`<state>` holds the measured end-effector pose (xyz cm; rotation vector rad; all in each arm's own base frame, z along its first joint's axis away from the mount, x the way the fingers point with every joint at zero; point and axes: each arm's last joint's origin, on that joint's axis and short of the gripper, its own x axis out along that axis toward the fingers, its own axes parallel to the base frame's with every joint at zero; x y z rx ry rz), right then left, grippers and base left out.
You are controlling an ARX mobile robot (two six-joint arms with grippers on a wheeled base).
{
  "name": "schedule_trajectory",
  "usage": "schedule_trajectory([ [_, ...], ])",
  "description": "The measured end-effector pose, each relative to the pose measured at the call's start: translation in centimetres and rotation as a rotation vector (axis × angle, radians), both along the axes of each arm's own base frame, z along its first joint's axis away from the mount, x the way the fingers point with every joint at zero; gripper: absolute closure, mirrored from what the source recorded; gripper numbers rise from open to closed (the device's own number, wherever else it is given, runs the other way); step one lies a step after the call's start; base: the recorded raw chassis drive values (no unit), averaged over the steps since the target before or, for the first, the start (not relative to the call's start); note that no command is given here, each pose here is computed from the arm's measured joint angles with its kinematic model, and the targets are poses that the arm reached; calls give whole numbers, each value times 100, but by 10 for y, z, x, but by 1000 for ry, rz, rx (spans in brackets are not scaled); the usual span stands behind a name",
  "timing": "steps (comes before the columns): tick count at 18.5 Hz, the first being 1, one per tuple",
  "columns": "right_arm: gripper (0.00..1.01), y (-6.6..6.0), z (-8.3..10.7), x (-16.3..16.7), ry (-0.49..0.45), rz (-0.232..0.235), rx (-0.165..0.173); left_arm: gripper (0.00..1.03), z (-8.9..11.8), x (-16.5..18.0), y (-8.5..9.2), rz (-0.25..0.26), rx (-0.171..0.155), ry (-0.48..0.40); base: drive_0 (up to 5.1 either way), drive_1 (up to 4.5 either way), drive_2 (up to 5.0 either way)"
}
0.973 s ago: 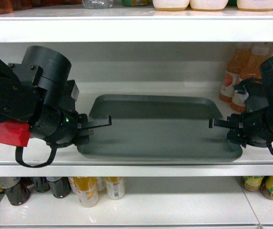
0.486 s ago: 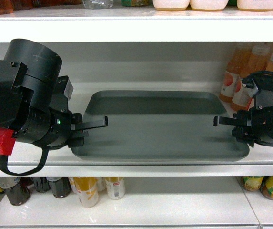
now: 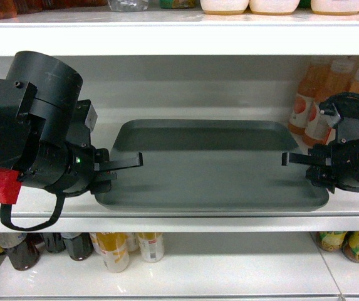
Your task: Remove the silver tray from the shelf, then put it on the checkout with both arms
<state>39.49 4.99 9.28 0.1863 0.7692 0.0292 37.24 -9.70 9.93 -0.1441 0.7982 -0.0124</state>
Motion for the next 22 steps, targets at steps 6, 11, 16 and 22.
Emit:
schedule_trajectory([
  [6, 97, 0, 0, 0, -6, -1, 1, 100, 1, 1, 0, 0, -2, -7, 0, 0, 0],
  [11, 97, 0, 0, 0, -1, 0, 0, 100, 0, 0, 0, 0, 0, -1, 4, -254, 262],
  [16, 97, 1, 0, 0, 1, 3, 0, 100, 0, 0, 0, 1, 3, 5, 13, -417, 443],
  [22, 97, 2, 0, 0, -2, 1, -2, 100, 0, 0, 0, 3, 4, 4, 10, -420, 441],
])
